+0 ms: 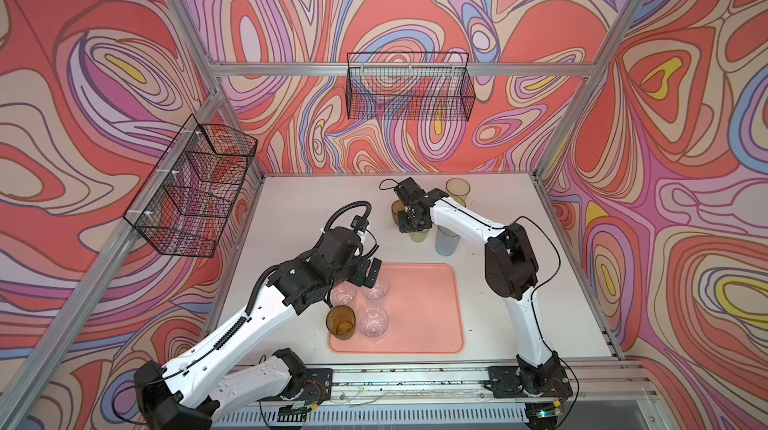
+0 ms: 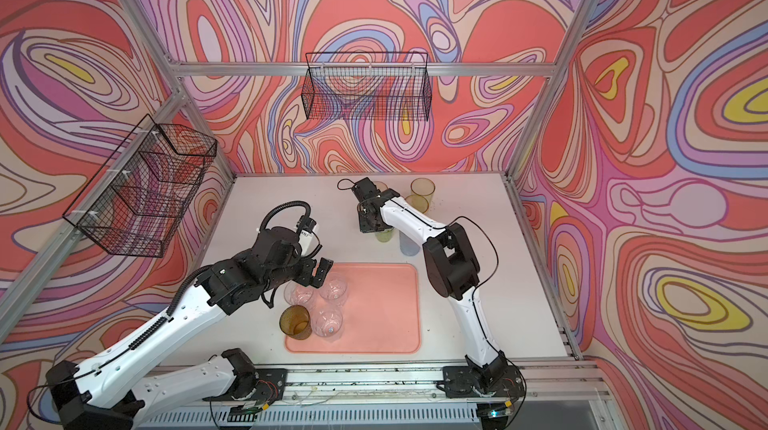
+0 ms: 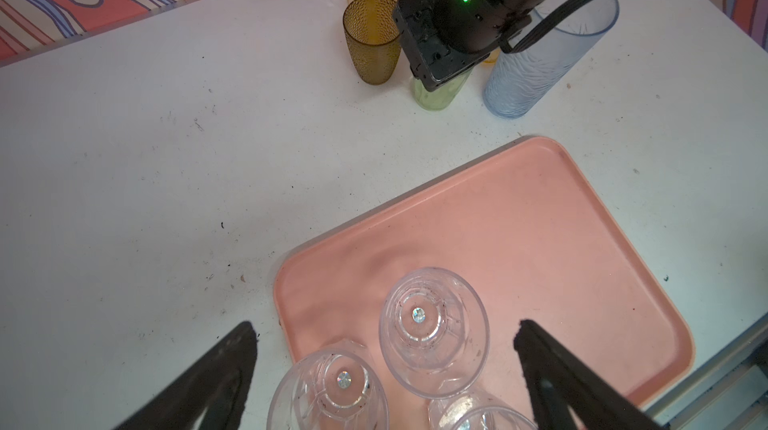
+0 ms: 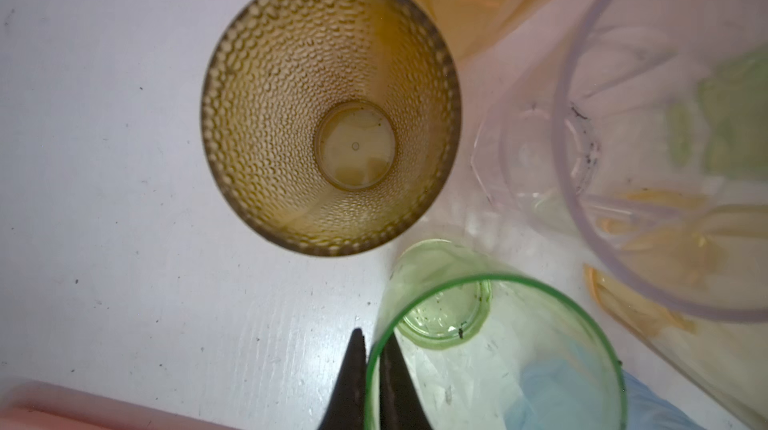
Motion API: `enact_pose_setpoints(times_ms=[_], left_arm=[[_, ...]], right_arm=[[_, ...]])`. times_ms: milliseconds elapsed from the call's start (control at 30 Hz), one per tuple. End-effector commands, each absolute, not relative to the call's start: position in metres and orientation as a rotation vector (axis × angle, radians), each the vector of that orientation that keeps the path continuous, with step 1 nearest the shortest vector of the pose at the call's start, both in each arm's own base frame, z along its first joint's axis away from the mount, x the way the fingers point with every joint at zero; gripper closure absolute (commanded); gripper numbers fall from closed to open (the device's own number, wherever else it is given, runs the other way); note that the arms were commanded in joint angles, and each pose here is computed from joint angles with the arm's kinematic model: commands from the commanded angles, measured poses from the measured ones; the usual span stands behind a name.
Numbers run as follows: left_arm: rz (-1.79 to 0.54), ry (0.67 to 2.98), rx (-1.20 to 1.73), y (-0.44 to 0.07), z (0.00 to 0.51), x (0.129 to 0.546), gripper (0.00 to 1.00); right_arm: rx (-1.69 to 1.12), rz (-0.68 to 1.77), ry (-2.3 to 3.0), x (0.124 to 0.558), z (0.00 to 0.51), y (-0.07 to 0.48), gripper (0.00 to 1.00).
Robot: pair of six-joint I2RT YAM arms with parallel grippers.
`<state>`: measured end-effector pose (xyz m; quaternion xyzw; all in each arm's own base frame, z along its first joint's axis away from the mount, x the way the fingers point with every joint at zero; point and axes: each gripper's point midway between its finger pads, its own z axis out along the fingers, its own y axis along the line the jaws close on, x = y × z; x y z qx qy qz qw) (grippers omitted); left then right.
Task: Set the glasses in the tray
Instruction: 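Lower the right gripper onto the green glass rim and grip it, then lift the green glass with the right gripper and carry it toward the tray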
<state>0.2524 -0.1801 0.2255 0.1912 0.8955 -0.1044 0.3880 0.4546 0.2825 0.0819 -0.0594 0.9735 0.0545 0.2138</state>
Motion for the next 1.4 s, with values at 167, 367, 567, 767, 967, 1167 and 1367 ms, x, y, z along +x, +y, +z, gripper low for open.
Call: enact_pose_setpoints(times_ms=[167, 367, 567, 767, 967, 1167, 1367], left_arm=[[-0.25, 2.284, 0.478, -0.177, 0.227, 0.252, 0.0], [-0.27, 2.281, 0.488, -0.18, 0.228, 0.25, 0.0], [-0.265, 2.271, 0.497, -0.178, 0.232, 0.249, 0.0], [-0.264, 2.241, 0.481, -0.173, 0.239, 0.247, 0.0], [-0.245, 2.244, 0.478, -0.171, 0.238, 0.249, 0.0], [-0.25, 2.228, 0.469, -0.168, 0.246, 0.246, 0.0], [-0.3, 2.175, 0.396, -0.16, 0.265, 0.239, 0.0]], right_arm=[[-0.154, 0.235, 2.669, 0.444, 0.104, 0.281, 1.0], [-0.143, 0.366, 2.635, 0.43, 0.125, 0.286, 1.0], [-0.133, 0.462, 2.622, 0.418, 0.14, 0.29, 1.0], [-0.144, 0.492, 2.633, 0.407, 0.148, 0.294, 1.0], [-0.162, 0.534, 2.595, 0.39, 0.171, 0.304, 1.0], [-0.188, 0.526, 2.555, 0.368, 0.194, 0.309, 1.0], [-0.206, 0.539, 2.516, 0.34, 0.221, 0.309, 1.0]])
